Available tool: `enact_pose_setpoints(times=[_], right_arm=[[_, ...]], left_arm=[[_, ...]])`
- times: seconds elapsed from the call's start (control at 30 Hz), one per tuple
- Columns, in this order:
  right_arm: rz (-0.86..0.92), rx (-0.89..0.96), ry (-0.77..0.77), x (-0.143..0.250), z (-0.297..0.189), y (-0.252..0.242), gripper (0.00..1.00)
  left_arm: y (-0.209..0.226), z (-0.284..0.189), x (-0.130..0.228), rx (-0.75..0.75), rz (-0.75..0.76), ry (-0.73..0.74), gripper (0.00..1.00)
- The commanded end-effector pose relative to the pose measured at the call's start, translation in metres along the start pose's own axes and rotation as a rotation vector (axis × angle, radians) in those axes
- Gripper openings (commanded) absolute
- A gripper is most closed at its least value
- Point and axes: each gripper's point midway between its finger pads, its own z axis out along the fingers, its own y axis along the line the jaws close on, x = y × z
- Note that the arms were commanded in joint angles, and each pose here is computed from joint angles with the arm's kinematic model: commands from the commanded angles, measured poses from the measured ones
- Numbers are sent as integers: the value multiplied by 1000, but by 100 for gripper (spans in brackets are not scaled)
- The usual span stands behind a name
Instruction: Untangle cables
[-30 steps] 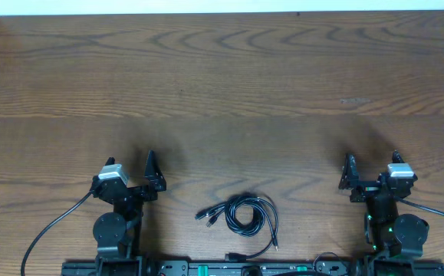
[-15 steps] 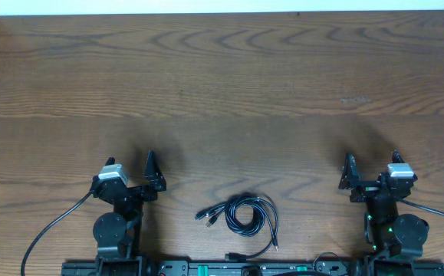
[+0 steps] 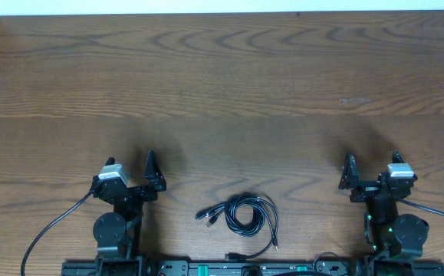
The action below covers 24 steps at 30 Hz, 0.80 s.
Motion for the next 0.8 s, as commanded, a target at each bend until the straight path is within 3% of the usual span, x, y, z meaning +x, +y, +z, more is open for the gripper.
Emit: enact_pose_setpoints(times=[0.0, 0.77], right_arm=[[-12, 2, 2, 1, 0, 0, 99], [-12, 1, 3, 1, 0, 0, 99]], left_arm=[[7, 1, 15, -34, 4, 46, 98], [12, 0, 13, -58, 6, 37, 98]])
